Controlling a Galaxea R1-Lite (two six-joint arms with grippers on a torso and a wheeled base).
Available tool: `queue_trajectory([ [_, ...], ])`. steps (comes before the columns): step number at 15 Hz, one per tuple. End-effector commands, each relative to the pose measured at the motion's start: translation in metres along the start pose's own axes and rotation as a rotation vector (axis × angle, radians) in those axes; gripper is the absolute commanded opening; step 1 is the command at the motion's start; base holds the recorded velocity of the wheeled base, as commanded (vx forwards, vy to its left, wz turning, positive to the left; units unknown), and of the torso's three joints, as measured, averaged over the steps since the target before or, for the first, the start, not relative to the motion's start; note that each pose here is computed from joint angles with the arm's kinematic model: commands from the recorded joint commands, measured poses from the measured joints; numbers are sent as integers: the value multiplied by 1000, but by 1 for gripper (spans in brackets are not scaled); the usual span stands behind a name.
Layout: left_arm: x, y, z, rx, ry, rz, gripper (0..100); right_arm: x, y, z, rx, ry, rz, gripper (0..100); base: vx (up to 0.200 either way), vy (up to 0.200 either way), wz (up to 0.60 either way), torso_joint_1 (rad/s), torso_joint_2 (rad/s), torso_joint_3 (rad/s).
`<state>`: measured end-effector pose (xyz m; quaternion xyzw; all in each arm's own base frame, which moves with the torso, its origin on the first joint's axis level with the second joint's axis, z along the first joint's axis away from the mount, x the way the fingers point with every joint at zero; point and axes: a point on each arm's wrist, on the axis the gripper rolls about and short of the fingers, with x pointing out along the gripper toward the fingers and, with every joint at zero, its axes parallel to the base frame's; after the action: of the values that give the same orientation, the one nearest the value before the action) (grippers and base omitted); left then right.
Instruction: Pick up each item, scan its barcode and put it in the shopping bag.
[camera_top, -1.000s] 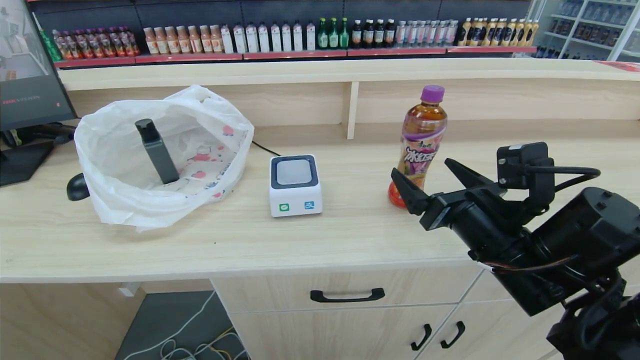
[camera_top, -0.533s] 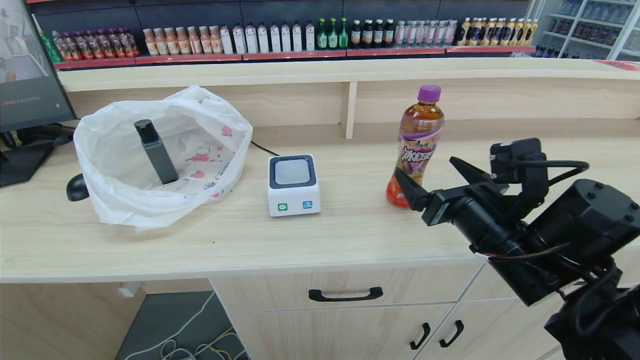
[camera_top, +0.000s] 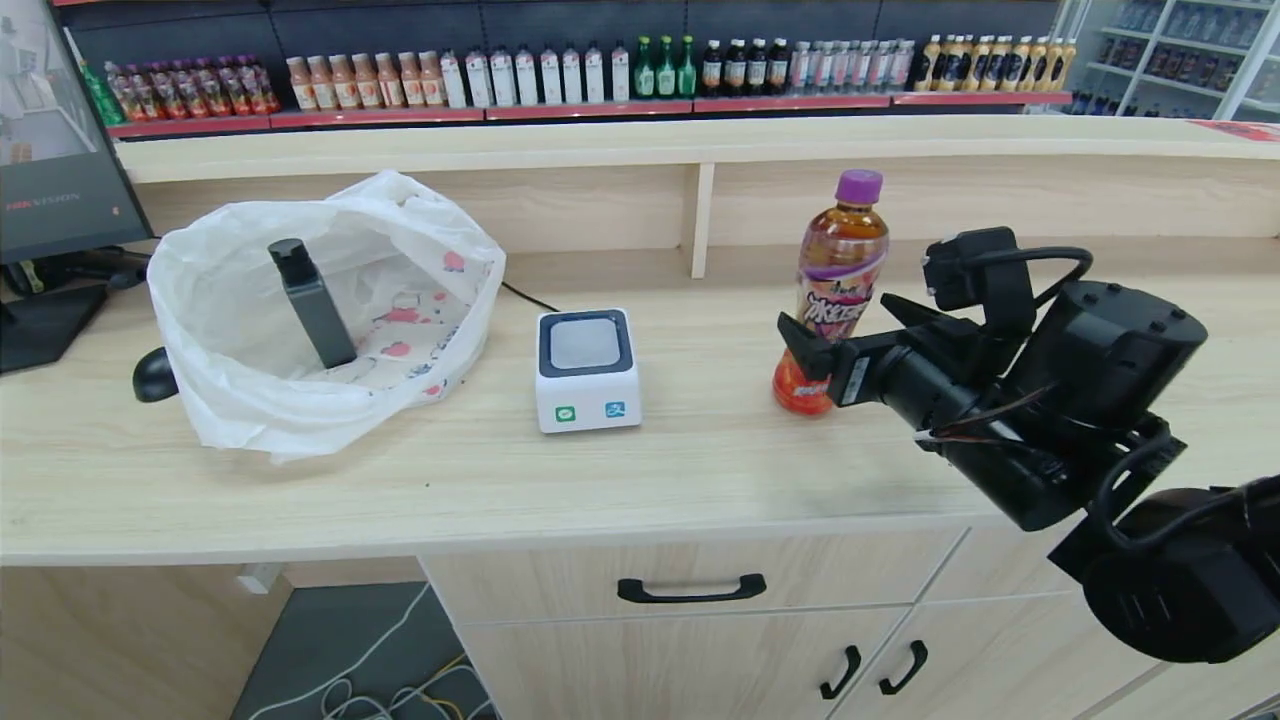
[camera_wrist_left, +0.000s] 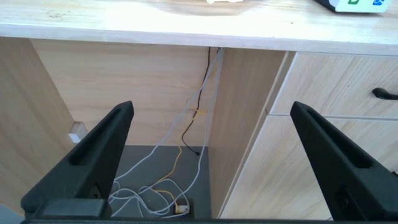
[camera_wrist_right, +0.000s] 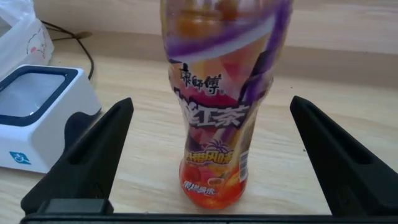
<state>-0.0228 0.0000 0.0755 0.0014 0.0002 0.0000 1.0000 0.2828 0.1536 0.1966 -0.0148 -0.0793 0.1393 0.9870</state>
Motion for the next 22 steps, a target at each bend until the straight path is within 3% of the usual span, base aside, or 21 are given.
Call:
queue_trajectory([
  [1,0,0,0,0,0,0,100,15,0,-6,-2,3,-11,100,0,0,0,0,0,0],
  [9,0,0,0,0,0,0,100,40,-4,-26,-11,22,-40,100,0,0,0,0,0,0],
  [22,0,0,0,0,0,0,100,55,-11,-20,-5,-23,-65,100,0,0,0,0,0,0],
])
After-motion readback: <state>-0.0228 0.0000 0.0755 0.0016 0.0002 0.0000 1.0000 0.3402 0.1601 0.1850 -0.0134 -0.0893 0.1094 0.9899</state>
